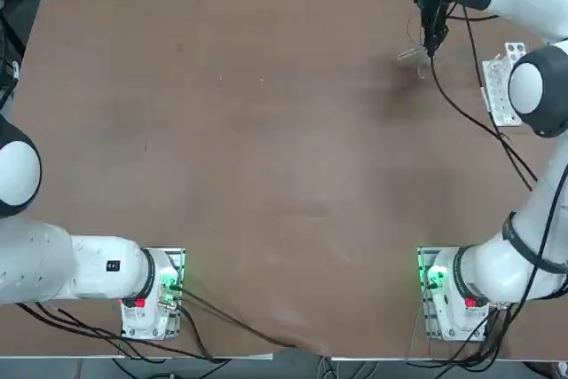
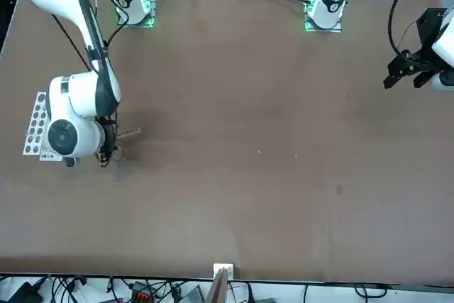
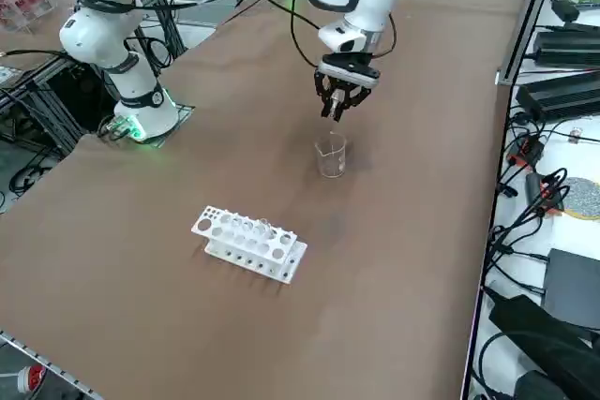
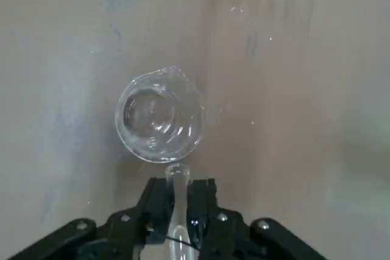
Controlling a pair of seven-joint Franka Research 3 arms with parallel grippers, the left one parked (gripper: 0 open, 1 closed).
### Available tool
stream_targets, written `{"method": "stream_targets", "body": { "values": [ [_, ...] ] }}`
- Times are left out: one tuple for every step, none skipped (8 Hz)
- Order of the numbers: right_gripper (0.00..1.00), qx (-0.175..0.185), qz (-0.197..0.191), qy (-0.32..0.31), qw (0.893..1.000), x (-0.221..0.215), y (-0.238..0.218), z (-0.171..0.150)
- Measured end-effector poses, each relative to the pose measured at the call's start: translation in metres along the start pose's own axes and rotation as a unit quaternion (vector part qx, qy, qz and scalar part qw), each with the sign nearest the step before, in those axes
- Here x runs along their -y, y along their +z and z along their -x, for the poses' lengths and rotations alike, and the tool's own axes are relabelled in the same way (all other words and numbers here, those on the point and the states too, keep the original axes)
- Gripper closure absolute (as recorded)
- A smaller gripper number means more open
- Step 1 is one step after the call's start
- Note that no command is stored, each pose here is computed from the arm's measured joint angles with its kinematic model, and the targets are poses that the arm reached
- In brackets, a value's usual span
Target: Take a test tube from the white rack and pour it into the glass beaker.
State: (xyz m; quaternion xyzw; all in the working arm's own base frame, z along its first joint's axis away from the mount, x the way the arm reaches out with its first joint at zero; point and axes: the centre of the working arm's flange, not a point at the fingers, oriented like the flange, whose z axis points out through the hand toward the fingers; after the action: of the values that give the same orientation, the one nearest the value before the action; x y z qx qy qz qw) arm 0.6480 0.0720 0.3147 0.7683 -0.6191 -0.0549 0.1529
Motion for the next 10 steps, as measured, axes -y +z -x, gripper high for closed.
{"method": "stream_targets", "body": {
  "values": [
    [0.81, 0.007, -0.001, -0.002, 1.0, -0.001, 0.0, -0.004],
    [0.81, 0.013, -0.004, 0.0, 1.0, -0.001, 0.001, -0.006],
    [0.81, 0.022, -0.008, -0.004, 1.0, 0.0, 0.002, -0.007],
    [0.81, 0.033, -0.012, -0.01, 0.999, 0.0, 0.003, -0.009],
    [0.81, 0.04, -0.016, -0.01, 0.999, -0.001, 0.006, -0.012],
    [0.81, 0.046, -0.021, -0.01, 0.999, -0.002, 0.009, -0.016],
    [0.81, 0.057, -0.028, -0.009, 0.998, -0.004, 0.014, -0.017],
    [0.81, 0.066, -0.033, -0.013, 0.997, -0.006, 0.017, -0.019],
    [0.81, 0.075, -0.036, -0.016, 0.996, -0.009, 0.019, -0.021],
    [0.81, 0.083, -0.039, -0.016, 0.996, -0.01, 0.02, -0.026]
  ]
}}
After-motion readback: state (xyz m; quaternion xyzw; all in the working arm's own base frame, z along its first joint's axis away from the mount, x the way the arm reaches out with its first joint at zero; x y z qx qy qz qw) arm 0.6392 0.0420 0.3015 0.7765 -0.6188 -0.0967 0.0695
